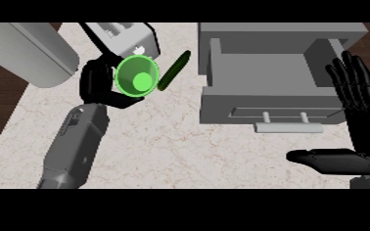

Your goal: Pick up the cup, place it into the drawer and close the drawer

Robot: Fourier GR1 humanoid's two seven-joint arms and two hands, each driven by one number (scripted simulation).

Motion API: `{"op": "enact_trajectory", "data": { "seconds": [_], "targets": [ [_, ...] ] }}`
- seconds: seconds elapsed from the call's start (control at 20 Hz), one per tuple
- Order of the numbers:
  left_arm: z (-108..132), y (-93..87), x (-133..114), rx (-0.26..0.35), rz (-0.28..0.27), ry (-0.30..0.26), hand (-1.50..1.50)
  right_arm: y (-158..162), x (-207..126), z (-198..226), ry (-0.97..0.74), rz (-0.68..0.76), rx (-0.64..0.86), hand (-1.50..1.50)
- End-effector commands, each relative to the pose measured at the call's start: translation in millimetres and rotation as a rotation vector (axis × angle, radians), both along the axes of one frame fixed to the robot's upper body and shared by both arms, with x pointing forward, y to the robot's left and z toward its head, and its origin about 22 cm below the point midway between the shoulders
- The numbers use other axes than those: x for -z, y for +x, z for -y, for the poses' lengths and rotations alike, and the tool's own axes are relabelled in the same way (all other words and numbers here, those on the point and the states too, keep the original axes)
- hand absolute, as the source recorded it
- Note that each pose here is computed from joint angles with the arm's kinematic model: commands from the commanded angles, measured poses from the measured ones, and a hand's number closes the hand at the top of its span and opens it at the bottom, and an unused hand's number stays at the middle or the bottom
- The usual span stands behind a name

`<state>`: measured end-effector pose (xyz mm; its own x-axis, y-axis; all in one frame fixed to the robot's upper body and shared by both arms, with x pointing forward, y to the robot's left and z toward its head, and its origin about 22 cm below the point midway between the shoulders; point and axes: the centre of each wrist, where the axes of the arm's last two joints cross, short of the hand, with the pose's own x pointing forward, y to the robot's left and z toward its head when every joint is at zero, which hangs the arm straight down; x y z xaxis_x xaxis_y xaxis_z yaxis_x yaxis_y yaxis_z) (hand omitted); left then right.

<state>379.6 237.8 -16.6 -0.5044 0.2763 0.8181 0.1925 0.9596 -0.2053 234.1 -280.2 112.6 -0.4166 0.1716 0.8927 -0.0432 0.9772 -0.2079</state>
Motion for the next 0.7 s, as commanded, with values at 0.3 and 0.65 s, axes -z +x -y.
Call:
{"op": "enact_trajectory", "data": {
  "seconds": [0.3,0.65],
  "targets": [
    [77.7,1.1,-104.1,0.097,0.071,0.088,1.50,-14.1,14.4,8.9,0.014,-0.017,-0.005,-1.50],
    [141.3,38.9,-163.4,0.076,0.071,0.179,1.50,10.9,11.1,6.3,0.026,0.007,-0.003,-1.50]
  ]
}}
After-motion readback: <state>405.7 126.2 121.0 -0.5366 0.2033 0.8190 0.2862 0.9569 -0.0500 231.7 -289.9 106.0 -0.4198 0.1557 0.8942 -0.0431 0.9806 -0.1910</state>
